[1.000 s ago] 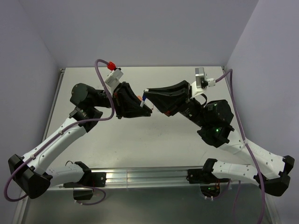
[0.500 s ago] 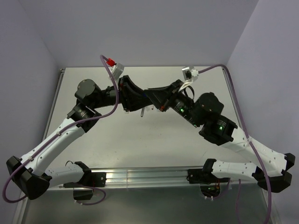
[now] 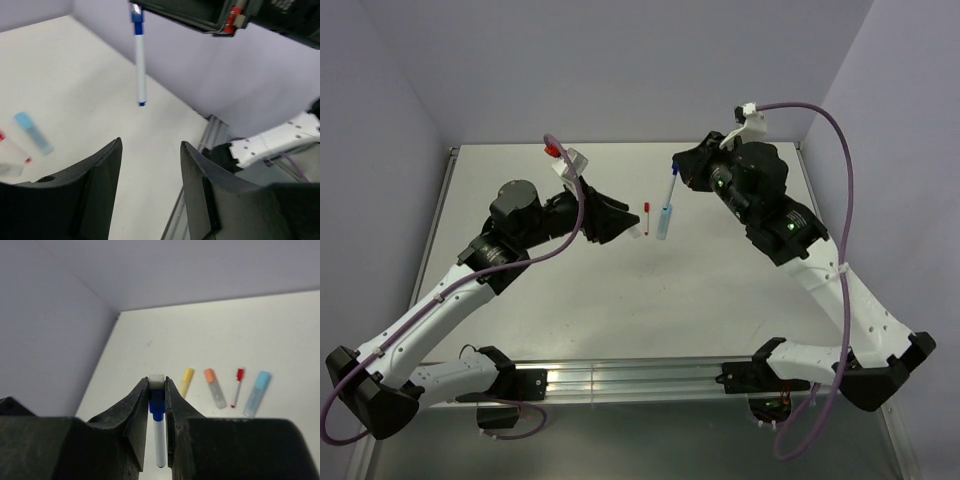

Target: Insert the pens into the pen caps

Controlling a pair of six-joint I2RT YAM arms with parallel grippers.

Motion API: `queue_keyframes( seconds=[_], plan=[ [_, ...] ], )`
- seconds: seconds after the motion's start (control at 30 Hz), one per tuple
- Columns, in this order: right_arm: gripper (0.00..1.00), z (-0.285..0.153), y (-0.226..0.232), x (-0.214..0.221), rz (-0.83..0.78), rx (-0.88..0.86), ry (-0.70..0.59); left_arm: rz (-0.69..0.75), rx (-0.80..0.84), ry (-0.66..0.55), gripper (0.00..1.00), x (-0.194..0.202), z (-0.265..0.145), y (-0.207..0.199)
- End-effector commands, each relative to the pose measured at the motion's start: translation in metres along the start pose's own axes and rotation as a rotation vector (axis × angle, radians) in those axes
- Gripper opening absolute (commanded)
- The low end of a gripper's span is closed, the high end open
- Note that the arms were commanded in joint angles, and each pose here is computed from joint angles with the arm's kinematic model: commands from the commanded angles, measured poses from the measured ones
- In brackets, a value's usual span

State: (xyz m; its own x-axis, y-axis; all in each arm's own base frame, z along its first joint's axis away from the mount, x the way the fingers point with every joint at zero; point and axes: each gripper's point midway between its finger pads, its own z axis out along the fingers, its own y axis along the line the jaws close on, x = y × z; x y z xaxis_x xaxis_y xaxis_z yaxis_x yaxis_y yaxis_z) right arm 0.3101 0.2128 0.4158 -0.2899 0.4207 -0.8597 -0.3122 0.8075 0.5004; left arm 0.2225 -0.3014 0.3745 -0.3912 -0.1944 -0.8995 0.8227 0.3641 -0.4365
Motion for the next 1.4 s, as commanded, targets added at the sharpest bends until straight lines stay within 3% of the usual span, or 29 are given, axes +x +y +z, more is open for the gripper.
queue_keyframes(
  seconds=[0.0, 0.17, 0.43, 0.6, 0.87, 1.17, 1.3, 1.37],
  plan=[
    [0.00, 0.023, -0.037, 0.022, -0.034, 0.119, 0.086, 0.029, -0.220, -0.007, 0.55, 0.002, -0.010, 0.038],
    [0.00, 0.075, -0.127, 0.082, -0.030, 0.329, 0.254, 0.036, -0.365, -0.026, 0.57, 0.004, -0.020, 0.070],
    [0.00, 0.133, -0.250, 0.172, -0.065, 0.638, 0.519, 0.021, -0.446, -0.035, 0.57, 0.017, -0.035, 0.100],
    [0.00, 0.149, -0.281, 0.211, -0.065, 0.697, 0.615, 0.015, -0.460, -0.036, 0.57, 0.019, -0.038, 0.108],
    [0.02, 0.162, -0.298, 0.230, -0.064, 0.737, 0.642, 0.002, -0.455, -0.036, 0.57, 0.020, -0.039, 0.112],
    [0.28, 0.164, -0.307, 0.240, -0.067, 0.758, 0.657, -0.014, -0.446, -0.038, 0.57, 0.020, -0.038, 0.114],
    [0.47, 0.165, -0.306, 0.233, -0.069, 0.759, 0.644, -0.020, -0.440, -0.034, 0.57, 0.022, -0.038, 0.114],
    [0.50, 0.163, -0.303, 0.227, -0.072, 0.761, 0.632, -0.023, -0.444, -0.034, 0.57, 0.022, -0.038, 0.116]
  ],
)
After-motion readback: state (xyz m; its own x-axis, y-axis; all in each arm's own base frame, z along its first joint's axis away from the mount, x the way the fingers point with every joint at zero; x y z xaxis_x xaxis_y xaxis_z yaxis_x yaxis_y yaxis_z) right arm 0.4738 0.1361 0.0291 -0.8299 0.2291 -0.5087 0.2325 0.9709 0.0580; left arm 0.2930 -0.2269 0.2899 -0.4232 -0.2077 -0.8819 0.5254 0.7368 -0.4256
